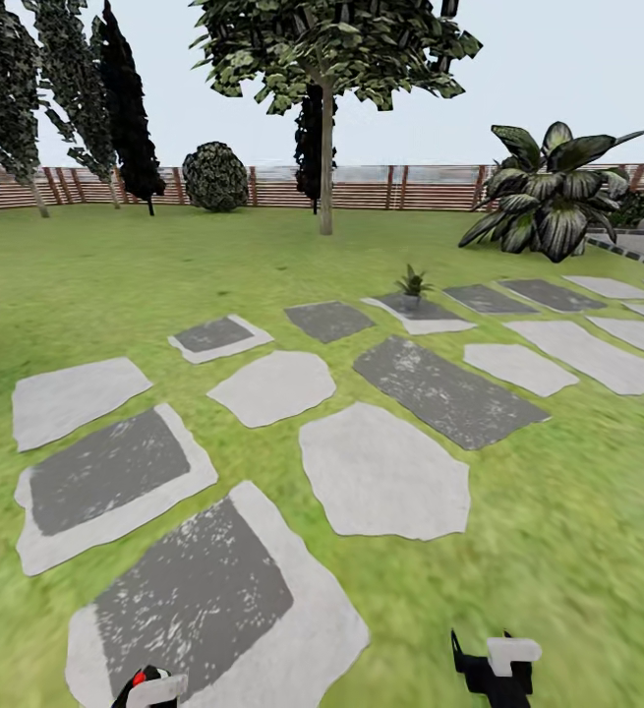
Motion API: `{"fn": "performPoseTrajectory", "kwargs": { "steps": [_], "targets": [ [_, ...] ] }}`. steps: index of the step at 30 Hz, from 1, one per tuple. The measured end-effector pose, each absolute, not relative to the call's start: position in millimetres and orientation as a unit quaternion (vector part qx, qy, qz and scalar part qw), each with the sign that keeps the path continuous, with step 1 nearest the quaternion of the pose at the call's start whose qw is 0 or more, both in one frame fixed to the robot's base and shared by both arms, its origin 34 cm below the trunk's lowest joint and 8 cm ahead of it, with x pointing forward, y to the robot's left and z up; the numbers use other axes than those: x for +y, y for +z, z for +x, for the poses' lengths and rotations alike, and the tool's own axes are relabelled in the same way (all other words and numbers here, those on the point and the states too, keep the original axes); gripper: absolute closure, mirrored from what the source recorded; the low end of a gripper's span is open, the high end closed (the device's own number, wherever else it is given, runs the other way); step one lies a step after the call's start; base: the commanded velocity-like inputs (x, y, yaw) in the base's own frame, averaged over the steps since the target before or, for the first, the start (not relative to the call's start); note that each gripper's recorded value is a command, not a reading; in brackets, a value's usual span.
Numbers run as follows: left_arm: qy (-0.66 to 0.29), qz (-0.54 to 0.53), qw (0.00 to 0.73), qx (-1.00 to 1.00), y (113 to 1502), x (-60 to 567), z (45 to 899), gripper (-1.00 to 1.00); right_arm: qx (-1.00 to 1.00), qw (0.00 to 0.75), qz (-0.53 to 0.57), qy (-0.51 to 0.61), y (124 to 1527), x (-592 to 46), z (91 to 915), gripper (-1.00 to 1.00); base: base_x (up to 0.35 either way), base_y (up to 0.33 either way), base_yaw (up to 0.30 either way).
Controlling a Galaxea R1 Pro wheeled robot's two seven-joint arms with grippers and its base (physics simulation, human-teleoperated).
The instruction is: Pick up the pesticide atomizer in the garden and spray insectifuge to fully cover both potted plants in the garden.
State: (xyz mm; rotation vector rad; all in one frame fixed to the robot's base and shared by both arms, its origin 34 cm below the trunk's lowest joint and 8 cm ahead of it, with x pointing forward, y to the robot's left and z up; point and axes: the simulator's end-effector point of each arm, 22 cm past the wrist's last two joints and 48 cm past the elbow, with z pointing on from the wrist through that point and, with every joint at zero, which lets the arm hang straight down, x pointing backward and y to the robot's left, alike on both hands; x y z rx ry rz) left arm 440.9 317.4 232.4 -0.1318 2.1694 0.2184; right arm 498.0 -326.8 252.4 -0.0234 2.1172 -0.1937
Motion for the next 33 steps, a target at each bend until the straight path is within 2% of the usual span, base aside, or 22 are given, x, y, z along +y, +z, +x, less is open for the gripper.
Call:
{"fn": "performPoseTrajectory", "kwargs": {
  "steps": [20, 33],
  "targets": [
    [0.089, -0.053, 0.461, 0.882, 232.3, 317.3, 440.8, 1.0, 0.87, 0.486, -0.01, -0.079, 252.3, -326.5, 497.9, -1.0, 0.337, 0.0, -0.005],
    [0.089, -0.053, 0.46, 0.882, 232.3, 317.3, 440.7, 1.0, 0.87, 0.486, -0.01, -0.079, 252.1, -326.5, 497.6, -1.0, 0.337, 0.0, -0.234]
  ]
}}
